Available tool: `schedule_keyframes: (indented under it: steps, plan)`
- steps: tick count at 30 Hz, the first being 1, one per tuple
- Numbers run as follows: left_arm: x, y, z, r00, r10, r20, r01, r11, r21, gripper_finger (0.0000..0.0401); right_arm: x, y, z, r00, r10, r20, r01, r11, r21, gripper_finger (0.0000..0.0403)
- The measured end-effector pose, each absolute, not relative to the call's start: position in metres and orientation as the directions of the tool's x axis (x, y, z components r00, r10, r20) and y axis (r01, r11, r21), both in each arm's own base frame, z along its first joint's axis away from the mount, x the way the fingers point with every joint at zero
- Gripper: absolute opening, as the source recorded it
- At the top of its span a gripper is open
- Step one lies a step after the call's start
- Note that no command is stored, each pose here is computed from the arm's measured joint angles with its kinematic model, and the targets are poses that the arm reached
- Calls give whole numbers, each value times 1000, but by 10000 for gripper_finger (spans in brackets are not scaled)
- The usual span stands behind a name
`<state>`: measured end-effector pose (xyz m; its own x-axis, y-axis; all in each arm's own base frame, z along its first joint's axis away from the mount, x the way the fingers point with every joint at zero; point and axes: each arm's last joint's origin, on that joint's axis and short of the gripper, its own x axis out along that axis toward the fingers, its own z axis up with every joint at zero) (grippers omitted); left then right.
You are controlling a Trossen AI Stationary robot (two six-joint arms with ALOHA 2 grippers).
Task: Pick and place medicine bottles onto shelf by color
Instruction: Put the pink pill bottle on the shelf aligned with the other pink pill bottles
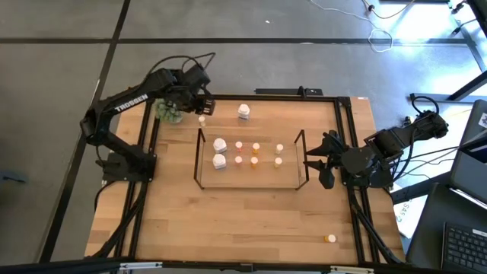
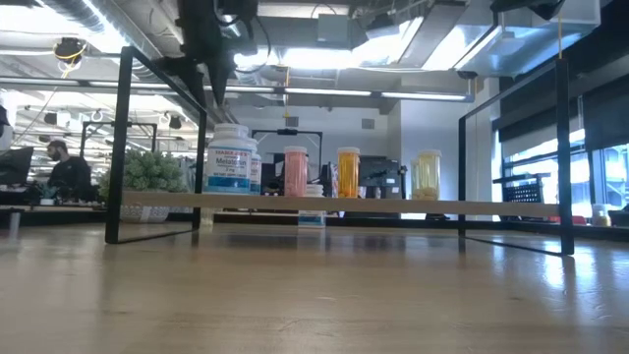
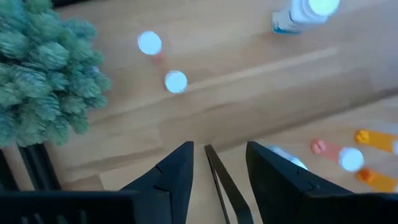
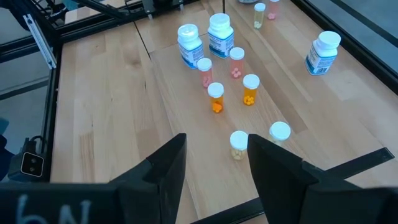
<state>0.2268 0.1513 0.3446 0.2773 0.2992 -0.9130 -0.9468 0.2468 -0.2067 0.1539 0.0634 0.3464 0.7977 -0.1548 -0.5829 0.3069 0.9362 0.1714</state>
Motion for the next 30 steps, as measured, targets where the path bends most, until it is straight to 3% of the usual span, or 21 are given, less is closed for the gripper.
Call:
schedule_keyframes:
  steps: [12, 17, 25, 30]
  plan:
    - [219, 175, 336, 268, 255, -929, -957, 178, -227, 141, 154, 63, 346, 798, -155, -583, 307, 936, 172, 173]
    - [216, 181, 335, 279, 230, -932, -942, 256, -218, 141, 154, 63, 346, 798, -155, -583, 307, 936, 171, 173]
    - [213, 183, 334, 277, 227, -934, -934, 290, -207, 141, 154, 63, 346, 798, -155, -583, 307, 936, 172, 173]
    - [214, 187, 331, 323, 157, -933, -919, 286, -270, 141, 154, 63, 347, 798, -157, -582, 306, 937, 167, 173]
